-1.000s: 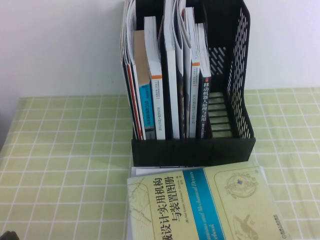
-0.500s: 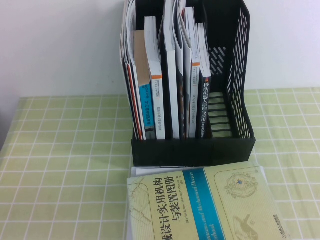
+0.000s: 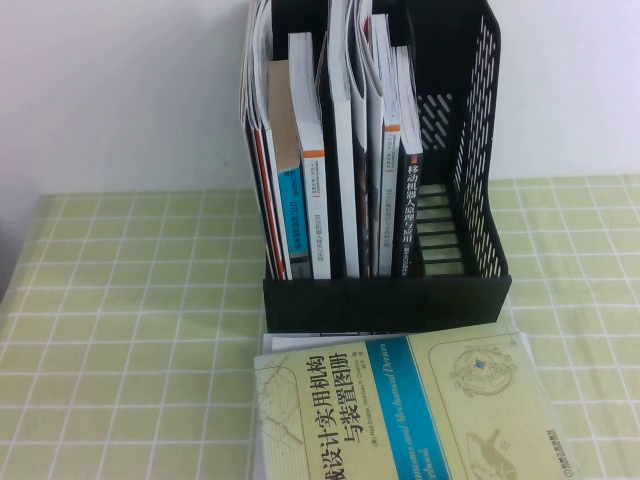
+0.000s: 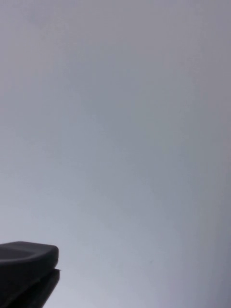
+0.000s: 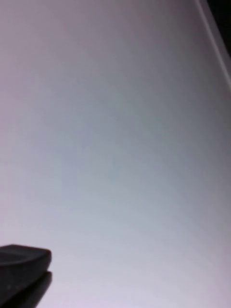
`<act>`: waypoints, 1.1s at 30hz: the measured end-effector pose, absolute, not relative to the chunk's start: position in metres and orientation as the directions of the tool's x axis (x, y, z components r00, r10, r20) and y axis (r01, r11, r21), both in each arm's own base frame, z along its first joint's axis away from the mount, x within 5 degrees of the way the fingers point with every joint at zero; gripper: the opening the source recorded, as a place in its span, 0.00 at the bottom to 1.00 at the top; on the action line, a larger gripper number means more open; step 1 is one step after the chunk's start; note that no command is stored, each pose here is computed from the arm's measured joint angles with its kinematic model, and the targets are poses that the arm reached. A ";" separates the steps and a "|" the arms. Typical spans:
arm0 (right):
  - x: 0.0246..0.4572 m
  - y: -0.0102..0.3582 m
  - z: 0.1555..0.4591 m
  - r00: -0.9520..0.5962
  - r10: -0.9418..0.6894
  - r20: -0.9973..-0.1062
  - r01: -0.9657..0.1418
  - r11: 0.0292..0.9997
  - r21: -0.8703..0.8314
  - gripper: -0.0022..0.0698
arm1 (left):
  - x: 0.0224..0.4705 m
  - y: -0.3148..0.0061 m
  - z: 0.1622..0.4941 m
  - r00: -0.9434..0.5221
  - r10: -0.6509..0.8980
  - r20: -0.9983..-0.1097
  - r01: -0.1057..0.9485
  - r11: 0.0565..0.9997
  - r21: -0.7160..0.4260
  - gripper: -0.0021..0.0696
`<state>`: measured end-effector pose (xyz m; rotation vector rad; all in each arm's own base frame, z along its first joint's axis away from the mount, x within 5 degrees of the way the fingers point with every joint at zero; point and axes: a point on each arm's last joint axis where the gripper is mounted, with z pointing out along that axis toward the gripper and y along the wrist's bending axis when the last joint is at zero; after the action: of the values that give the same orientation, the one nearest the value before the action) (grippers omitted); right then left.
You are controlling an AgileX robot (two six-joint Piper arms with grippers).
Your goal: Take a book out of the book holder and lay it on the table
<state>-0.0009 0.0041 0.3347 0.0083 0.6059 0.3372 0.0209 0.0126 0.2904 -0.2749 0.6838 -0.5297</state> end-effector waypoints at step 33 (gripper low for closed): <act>0.093 0.027 0.312 -0.419 0.106 -0.902 -0.216 0.953 0.212 0.03 | 0.153 -0.055 0.340 -0.491 -0.367 -0.790 0.262 0.803 -0.536 0.03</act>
<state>0.0929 0.0274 0.3117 -0.0795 1.9720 0.3559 0.1530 -0.0551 0.3401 -0.0787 1.9440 -0.7545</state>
